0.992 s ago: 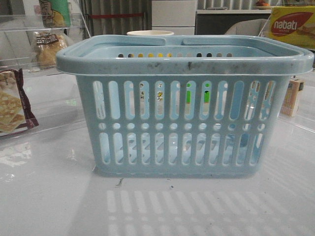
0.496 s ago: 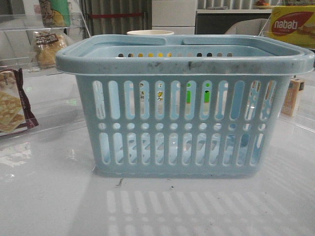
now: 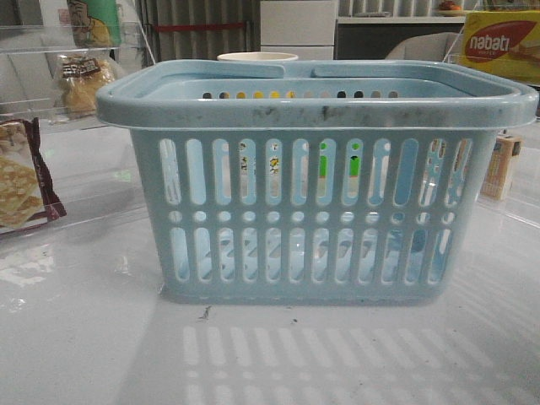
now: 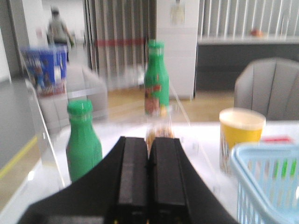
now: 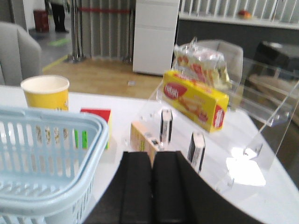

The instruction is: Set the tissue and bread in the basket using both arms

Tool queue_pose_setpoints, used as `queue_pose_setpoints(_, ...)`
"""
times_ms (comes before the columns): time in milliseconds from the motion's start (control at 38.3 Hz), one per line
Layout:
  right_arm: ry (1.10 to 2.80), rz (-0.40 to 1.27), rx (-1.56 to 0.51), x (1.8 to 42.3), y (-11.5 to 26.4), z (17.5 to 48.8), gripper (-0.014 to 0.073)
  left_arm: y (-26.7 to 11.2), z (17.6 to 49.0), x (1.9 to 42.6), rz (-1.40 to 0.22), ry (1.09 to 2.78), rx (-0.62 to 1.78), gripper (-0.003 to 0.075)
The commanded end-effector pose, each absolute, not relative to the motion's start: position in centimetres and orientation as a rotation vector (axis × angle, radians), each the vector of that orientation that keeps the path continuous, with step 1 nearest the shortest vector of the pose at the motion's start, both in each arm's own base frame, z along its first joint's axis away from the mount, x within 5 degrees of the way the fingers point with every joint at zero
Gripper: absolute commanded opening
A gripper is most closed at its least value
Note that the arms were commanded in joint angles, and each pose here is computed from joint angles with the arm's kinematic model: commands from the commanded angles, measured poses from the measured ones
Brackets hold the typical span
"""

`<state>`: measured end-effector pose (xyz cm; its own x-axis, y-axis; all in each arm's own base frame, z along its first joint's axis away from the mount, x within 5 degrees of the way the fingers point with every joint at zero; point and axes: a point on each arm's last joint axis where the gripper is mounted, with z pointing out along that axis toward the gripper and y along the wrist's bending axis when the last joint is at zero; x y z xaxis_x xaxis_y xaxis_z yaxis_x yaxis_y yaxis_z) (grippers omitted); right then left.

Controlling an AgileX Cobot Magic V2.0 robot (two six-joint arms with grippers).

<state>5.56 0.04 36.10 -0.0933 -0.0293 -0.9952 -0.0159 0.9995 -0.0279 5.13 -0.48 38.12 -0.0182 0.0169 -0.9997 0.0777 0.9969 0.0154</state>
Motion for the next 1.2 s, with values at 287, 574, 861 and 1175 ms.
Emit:
queue_pose_setpoints(287,2.123,-0.023,-0.044,12.1,0.1,32.9,0.0056,-0.9,35.5,11.1,-0.058,2.007,0.088,0.0099)
queue_pose_setpoints(574,2.223,-0.022,-0.048,14.1,0.1,31.0,0.0455,-1.0,34.5,12.8,-0.051,2.063,0.112,0.0479)
queue_pose_setpoints(861,2.261,-0.008,-0.008,16.0,0.1,29.7,0.0519,-2.5,34.3,12.7,-0.148,2.05,0.213,0.0507)
queue_pose_setpoints(1175,2.259,-0.079,0.192,21.9,-3.3,31.4,0.0519,-4.2,34.5,12.3,-0.223,2.021,0.357,0.0437)
